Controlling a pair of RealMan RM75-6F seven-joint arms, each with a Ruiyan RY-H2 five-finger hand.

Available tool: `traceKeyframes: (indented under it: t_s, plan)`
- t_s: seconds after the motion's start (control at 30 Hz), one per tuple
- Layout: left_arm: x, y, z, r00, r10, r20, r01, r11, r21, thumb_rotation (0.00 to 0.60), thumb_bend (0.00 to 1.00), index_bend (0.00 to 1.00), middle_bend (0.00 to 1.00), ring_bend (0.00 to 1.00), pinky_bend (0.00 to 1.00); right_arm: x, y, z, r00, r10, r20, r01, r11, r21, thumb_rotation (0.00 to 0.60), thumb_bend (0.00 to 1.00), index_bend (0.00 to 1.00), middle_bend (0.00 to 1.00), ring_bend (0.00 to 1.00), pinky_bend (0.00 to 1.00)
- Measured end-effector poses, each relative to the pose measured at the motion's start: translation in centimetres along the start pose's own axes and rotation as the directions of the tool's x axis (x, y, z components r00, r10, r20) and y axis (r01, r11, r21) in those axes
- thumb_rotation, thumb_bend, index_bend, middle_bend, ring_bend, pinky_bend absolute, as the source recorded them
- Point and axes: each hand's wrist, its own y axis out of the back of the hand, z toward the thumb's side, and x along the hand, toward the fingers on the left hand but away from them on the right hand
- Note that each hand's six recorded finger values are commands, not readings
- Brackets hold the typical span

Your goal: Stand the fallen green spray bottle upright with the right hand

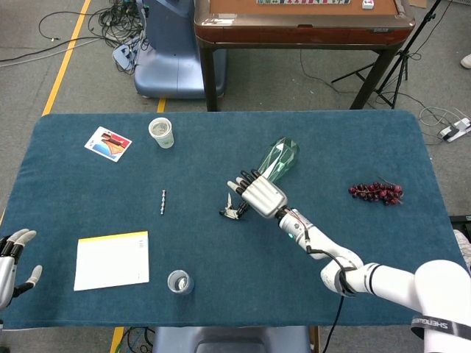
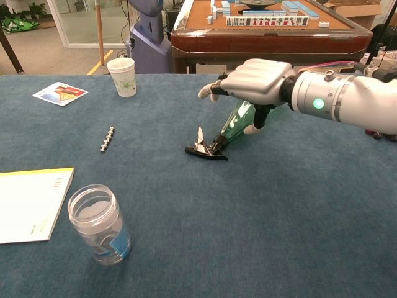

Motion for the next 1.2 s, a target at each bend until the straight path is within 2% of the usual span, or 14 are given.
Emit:
traceKeyframes:
  t_s: [0.33,0.53,0.77,0.93,1.07,1.2]
  plan:
    - [-0.5,0.0,-0.6,1.0,-0.002,-0.023,0.002,1.0,0.005,0.6,0.33,0.2,0.17,0.17,0.06,-2.4,-2.3,-0.1,0.998,0.06,-0.017,-0.058,0.991,0.122,0.6,0.2,0.19,0.25,0.1,0.21]
    - [-0.7,0.1,-1.0,0.999,0.005,-0.033,-0.005,1.0,0.004,0.6,0.33,0.2,0.17,0.17,0.06,-3.5,-3.5,-0.1,0.996,0.086,-0.016,-0.082,0.986,0.145,0.6,0.25,0.24,0.28,0.12,0.21]
    - [-1.0,0.3,-1.4,0.999,0.008,-0.047,-0.007,1.0,0.004,0.6,0.33,0.2,0.17,0.17,0.06,-4.5,-3.9,0.1,0.996,0.085,-0.017,-0.081,0.983,0.164,0.6,0.28,0.43,0.38,0.19,0.21]
    - [-1.0,0.4,-1.5,0.999,0.012,-0.046,-0.012,1.0,0.001,0.6,0.33,0.2,0.17,0.17,0.06,-4.8,-3.4,0.2,0.998,0.052,-0.018,-0.049,0.989,0.143,0.6,0.33,0.59,0.49,0.31,0.24]
    - [-1.0,0.4,-1.5,0.999,0.011,-0.044,-0.011,1.0,0.002,0.6,0.33,0.2,0.17,0.17,0.06,-4.5,-2.2,0.1,1.0,-0.004,-0.019,0.005,0.997,0.079,0.6,0.34,0.65,0.53,0.36,0.27]
    - [-0.8,0.4,-1.3,0.999,0.013,-0.037,-0.013,1.0,0.001,0.6,0.33,0.2,0.17,0.17,0.06,-3.6,-0.5,0.0,0.997,-0.078,-0.022,0.077,0.996,-0.036,0.6,0.34,0.67,0.54,0.38,0.28]
